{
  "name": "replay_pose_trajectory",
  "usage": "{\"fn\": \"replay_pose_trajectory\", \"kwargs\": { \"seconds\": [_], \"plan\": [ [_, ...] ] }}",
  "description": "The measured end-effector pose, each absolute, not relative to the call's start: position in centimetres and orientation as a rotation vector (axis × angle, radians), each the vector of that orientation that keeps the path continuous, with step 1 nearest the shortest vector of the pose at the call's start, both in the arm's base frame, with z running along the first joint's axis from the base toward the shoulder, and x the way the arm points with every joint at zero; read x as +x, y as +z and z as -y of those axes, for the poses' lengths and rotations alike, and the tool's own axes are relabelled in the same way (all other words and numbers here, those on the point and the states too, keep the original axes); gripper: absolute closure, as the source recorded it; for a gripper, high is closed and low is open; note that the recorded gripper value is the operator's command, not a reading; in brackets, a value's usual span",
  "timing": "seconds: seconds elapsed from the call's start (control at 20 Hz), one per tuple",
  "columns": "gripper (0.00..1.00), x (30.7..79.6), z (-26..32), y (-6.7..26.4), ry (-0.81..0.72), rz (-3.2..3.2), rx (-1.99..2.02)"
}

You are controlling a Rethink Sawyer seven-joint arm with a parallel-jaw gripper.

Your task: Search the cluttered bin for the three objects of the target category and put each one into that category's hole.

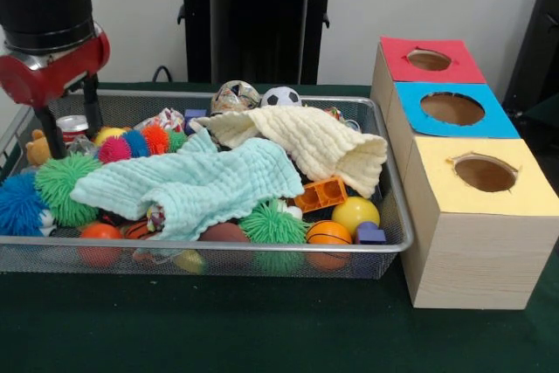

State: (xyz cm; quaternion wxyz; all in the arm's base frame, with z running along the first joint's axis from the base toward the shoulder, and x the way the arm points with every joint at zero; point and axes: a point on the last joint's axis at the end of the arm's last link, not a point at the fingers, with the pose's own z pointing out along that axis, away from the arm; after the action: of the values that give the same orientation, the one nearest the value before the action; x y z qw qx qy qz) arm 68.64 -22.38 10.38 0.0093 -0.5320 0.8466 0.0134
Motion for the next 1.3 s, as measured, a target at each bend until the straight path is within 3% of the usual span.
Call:
{"fn": "replay_pose_trajectory", "kwargs": {
  "seconds": [0.35, 0.95, 1.3],
  "plan": [
    [0.0, 68.6, 21.5, 8.6, 0.057, -2.645, -1.689],
    [0.0, 66.9, 22.5, 6.0, -0.043, -2.695, -1.819],
    [0.0, 65.5, 21.9, 5.7, 0.016, -2.76, -1.884]
  ]
}}
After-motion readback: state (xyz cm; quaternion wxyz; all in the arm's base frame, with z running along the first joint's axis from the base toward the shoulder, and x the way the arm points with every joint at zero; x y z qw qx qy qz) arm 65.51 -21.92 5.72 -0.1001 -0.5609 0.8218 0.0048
